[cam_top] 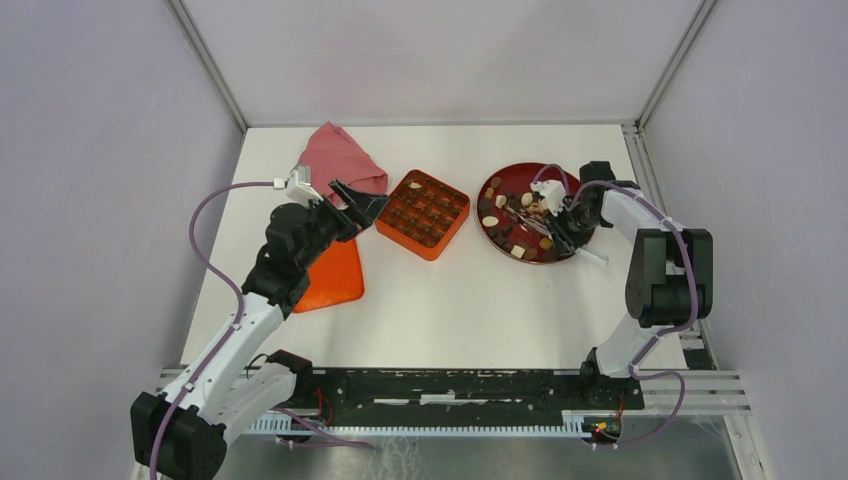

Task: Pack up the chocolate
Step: Pick up the fake chocolate from the plate.

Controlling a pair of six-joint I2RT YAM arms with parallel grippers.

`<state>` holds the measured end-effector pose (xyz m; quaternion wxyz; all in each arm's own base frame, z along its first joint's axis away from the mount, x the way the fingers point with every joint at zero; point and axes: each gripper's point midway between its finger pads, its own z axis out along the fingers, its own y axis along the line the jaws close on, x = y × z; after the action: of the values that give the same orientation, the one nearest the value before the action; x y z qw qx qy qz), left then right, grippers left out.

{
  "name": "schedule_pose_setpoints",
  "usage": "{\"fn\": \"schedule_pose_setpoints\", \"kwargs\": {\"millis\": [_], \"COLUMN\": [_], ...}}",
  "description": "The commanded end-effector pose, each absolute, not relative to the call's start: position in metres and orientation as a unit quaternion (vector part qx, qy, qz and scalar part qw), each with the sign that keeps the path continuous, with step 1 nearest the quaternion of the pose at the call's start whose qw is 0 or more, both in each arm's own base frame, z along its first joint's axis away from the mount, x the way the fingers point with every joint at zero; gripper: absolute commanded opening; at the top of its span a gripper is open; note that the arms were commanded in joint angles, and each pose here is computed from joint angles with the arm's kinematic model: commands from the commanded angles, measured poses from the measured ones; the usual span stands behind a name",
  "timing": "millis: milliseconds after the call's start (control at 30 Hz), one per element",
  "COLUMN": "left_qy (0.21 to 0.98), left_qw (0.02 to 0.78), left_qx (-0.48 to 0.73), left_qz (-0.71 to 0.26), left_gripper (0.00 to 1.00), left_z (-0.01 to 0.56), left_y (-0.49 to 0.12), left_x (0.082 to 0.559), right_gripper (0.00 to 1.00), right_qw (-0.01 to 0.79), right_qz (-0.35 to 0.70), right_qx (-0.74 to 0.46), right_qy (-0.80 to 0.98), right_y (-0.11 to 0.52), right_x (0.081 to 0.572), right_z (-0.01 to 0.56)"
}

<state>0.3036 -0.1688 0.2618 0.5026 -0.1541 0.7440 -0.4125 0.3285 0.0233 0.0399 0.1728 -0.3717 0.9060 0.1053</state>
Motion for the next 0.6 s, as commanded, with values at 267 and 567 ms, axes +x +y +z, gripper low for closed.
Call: {"fn": "schedule_pose_setpoints", "kwargs": {"millis": [267, 567], "left_qy": [0.730, 0.729], "left_qw": [0.511, 0.513], "left_qx": [-0.163, -0.163], "left_qz": [-0.423, -0.423], "left_gripper": [0.98, 0.98], "left_z": [0.275, 0.277], "left_y": [-0.170, -0.170], "left_x": [0.306, 0.306], "right_gripper": [0.00, 0.00], "right_qw": [0.226, 0.272], "right_qz": [0.080, 0.097], "right_qx": [-0.382, -0.378], "right_qy": [0.893, 0.880], "right_y": [0.022, 0.034], "right_x": [0.343, 0.346], "right_z": [0.073, 0.105]}}
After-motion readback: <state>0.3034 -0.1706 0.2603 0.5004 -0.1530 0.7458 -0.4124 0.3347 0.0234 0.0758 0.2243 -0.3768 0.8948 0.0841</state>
